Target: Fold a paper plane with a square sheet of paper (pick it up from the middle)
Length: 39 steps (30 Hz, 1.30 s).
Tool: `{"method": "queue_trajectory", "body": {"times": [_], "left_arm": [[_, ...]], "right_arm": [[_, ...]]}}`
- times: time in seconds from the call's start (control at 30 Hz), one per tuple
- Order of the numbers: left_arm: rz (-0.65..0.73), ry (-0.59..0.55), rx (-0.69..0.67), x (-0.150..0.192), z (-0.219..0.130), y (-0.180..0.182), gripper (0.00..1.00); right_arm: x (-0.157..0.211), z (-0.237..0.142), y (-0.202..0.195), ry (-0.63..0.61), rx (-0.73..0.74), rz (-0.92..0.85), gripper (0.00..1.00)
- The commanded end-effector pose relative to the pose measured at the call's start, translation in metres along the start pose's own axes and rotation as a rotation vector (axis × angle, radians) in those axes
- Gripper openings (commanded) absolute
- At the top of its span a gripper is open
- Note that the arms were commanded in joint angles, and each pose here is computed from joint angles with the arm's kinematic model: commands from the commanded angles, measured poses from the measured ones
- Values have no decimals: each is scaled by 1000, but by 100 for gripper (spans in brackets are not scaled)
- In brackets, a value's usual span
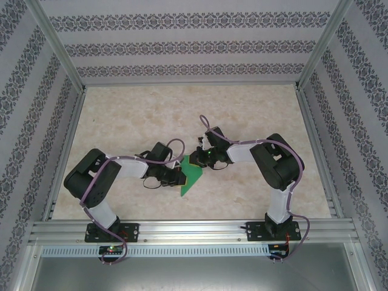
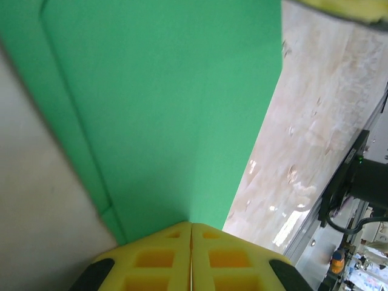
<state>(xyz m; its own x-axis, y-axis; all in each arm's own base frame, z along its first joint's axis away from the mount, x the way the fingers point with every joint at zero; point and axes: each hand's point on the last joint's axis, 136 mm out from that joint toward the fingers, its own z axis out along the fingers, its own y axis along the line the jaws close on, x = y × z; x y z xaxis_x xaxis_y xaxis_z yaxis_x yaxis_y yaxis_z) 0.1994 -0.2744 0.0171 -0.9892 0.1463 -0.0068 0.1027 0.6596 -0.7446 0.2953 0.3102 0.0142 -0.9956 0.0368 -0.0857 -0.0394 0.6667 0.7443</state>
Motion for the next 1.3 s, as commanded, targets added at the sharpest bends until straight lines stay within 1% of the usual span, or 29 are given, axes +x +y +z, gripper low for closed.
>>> {"method": "queue_trajectory", "body": {"times": [0.0, 0.13, 0.27, 0.43, 0.53, 0.7, 0.83, 0.9, 1.03, 1.13, 1.2, 1.27], "left_arm": [[-64, 130, -68, 42, 0, 20, 11], [-57, 164, -65, 53, 4, 19, 13], [-67, 197, -112, 67, 6, 30, 13], [-45, 208, -125, 75, 3, 30, 13], [-9, 172, -113, 68, -4, 18, 13], [41, 65, -85, 42, -17, -11, 14], [64, -20, -2, 22, -22, -36, 16], [65, -32, 20, 18, -21, -40, 16], [50, -5, 17, 17, -9, -35, 18], [51, 51, 32, 27, 5, -34, 20], [53, 87, -2, 37, 14, -28, 19], [19, 134, -92, 53, 18, -6, 15]], "right_arm": [[15, 8, -49, 19, 156, 46, 11], [16, 8, -50, 21, 157, 46, 11], [16, 7, -50, 19, 159, 44, 11], [17, 7, -51, 20, 165, 46, 11], [16, 7, -50, 21, 161, 45, 11], [17, 6, -49, 21, 158, 43, 11], [19, 7, -49, 23, 159, 41, 11], [19, 8, -48, 23, 159, 39, 11], [19, 8, -48, 25, 159, 41, 11], [19, 8, -49, 24, 162, 41, 11], [20, 8, -50, 25, 165, 43, 11], [20, 7, -50, 27, 167, 41, 11]]}}
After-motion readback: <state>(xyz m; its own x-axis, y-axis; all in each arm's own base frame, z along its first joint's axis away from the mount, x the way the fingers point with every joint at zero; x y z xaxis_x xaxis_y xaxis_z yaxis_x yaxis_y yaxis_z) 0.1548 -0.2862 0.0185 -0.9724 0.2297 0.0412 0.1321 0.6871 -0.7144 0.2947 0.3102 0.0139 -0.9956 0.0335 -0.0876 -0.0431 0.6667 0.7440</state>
